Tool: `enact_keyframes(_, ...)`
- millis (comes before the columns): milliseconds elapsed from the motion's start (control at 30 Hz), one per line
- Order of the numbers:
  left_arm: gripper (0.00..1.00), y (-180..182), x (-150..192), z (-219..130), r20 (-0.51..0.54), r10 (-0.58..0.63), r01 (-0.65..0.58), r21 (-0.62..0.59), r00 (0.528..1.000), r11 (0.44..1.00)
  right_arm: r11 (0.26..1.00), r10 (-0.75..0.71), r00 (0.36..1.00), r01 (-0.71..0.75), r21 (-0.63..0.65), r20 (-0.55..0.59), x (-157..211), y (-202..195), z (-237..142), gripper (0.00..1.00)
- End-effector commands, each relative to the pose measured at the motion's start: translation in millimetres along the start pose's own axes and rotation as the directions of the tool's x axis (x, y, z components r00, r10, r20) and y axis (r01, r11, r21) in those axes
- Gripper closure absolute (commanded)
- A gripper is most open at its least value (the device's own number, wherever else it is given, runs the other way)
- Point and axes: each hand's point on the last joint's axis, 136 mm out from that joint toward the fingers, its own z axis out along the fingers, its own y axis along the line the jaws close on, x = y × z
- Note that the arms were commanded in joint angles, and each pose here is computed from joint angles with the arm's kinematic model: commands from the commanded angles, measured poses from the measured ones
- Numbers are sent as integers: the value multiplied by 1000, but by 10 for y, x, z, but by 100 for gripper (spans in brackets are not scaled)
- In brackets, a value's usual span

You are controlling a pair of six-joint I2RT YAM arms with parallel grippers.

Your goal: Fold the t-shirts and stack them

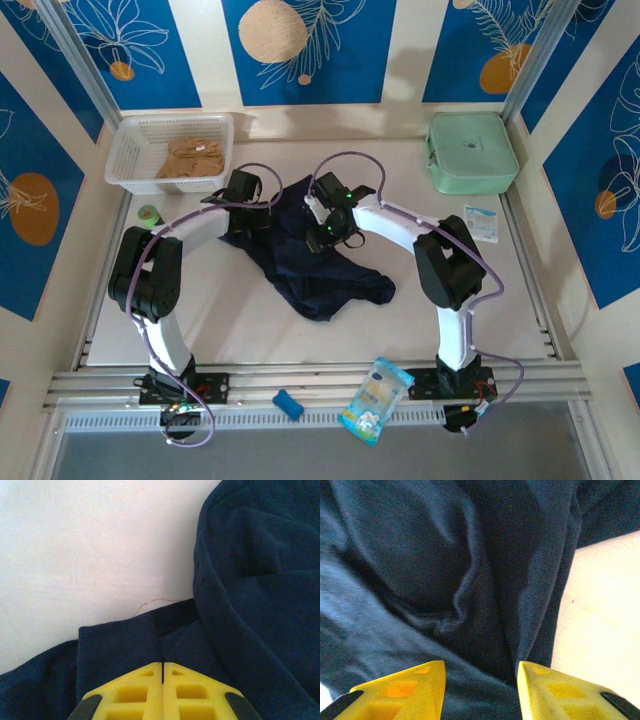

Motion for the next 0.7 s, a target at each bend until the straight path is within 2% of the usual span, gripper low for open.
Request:
enact_keyframes(0, 100, 1, -19, -106, 5, -15, 15, 13, 1000, 1000, 998, -35, 999, 35, -53, -3, -26, 77, 44, 56)
enact_keyframes(433, 100, -8, -6, -91, -6, -15, 15, 16, 1000, 1000, 993, -53, 998, 51, -107, -20, 41, 171, 159, 52)
enact_keyframes(667, 100, -6, 23, -62, -12, -20, 20, 22, 1000, 1000, 992, -66, 998, 63, -114, -22, 63, 245, 143, 62)
